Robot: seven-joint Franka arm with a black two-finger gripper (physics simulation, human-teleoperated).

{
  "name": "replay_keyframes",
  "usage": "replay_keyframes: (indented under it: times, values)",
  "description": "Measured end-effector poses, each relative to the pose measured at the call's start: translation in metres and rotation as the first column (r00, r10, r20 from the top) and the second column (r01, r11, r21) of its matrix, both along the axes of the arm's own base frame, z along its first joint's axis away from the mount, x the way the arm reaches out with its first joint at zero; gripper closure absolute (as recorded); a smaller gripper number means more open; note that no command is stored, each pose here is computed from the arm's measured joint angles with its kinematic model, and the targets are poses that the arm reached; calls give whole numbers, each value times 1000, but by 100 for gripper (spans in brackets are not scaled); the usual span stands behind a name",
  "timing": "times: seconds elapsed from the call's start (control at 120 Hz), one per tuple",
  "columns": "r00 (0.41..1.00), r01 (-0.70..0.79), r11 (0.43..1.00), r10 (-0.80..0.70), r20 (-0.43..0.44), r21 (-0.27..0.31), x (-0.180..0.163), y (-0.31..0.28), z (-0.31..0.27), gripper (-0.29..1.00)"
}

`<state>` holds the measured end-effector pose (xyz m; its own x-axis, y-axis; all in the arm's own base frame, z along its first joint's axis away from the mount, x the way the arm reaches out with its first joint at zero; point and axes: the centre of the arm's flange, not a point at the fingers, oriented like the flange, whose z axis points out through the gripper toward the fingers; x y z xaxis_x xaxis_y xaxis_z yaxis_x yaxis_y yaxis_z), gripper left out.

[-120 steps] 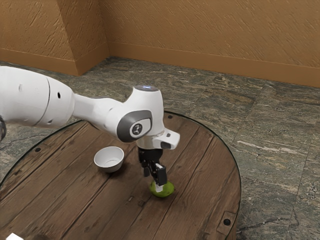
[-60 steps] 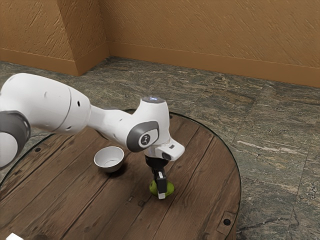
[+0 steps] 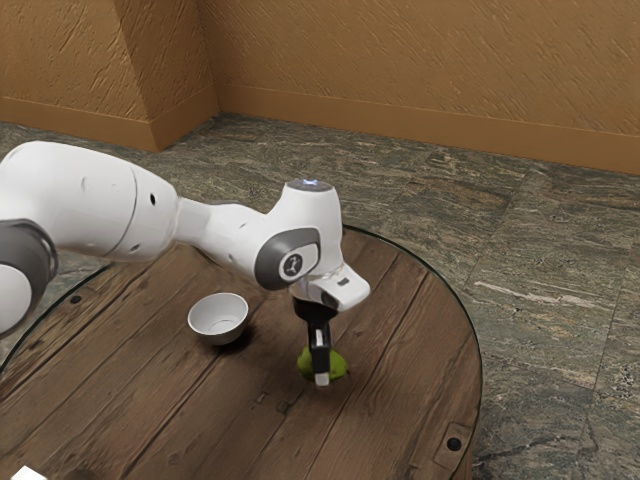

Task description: Place the pear in the bowl.

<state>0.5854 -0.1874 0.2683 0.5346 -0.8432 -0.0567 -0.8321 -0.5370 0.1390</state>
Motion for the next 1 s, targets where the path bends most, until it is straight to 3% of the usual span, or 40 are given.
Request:
replay_keyframes:
  times: [0.233,0.408,0.633,0.908,1.0]
  values:
    - [1000,30,995,-30,-1,98,21,33,48,39]
    - [997,-71,982,72,1,176,37,113,70,42]
    - [982,-178,952,190,-24,249,40,197,59,44]
    - [979,-180,945,200,-46,274,42,215,25,45]
    - [980,-178,946,196,-41,271,43,214,22,33]
